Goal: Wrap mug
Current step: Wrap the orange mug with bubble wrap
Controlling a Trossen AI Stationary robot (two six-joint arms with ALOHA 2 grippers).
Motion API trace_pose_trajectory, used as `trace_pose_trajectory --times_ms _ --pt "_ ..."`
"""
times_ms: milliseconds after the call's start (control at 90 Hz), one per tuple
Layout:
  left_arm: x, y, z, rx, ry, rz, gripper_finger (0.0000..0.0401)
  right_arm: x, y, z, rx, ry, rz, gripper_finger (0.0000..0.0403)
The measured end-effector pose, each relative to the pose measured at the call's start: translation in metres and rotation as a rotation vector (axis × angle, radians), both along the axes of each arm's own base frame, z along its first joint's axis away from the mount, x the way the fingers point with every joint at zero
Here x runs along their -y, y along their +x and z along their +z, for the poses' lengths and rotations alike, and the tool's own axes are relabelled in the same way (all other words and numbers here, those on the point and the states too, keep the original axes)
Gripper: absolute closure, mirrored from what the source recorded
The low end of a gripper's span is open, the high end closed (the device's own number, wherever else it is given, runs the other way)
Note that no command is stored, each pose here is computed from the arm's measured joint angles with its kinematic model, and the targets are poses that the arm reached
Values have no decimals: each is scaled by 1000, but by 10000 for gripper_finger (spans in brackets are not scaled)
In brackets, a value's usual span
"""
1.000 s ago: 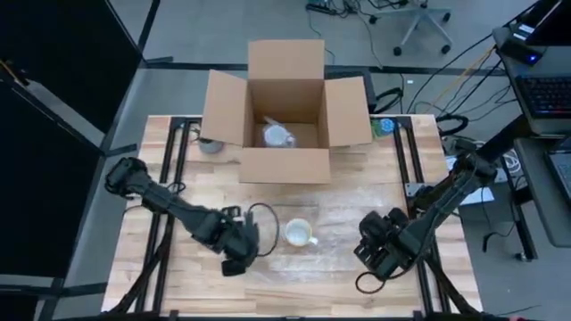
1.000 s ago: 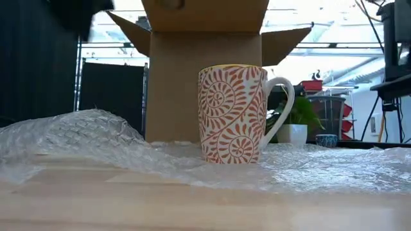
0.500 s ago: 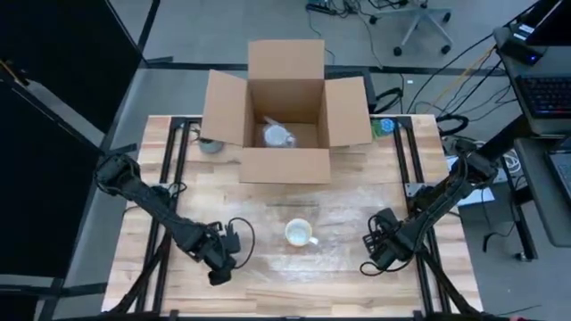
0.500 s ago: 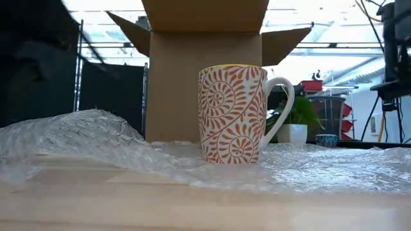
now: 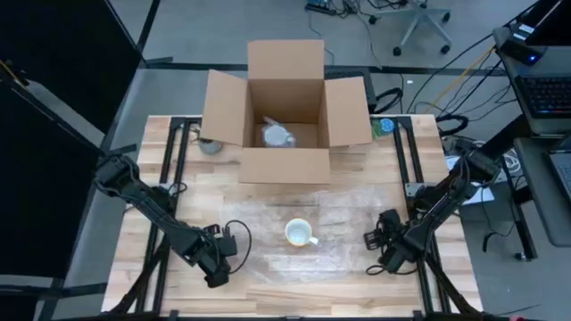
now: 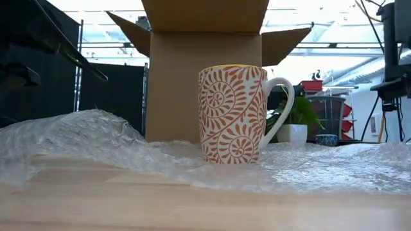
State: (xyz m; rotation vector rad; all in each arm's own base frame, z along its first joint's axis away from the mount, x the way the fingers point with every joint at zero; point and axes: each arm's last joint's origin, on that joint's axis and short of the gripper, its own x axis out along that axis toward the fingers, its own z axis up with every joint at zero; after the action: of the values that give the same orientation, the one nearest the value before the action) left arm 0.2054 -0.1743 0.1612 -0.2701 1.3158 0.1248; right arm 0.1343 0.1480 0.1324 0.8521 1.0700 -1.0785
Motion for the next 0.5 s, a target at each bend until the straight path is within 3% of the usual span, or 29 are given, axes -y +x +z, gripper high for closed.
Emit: trace_pose_trajectory --times_ms 211,344,500 --pt "0 0 0 11 11 3 258 -17 15 23 58 30 164 390" --pt "-1 1 0 15 17 4 258 -25 27 41 191 -47 234 396" --pt "-1 1 0 21 24 7 258 -32 47 68 384 -216 344 401"
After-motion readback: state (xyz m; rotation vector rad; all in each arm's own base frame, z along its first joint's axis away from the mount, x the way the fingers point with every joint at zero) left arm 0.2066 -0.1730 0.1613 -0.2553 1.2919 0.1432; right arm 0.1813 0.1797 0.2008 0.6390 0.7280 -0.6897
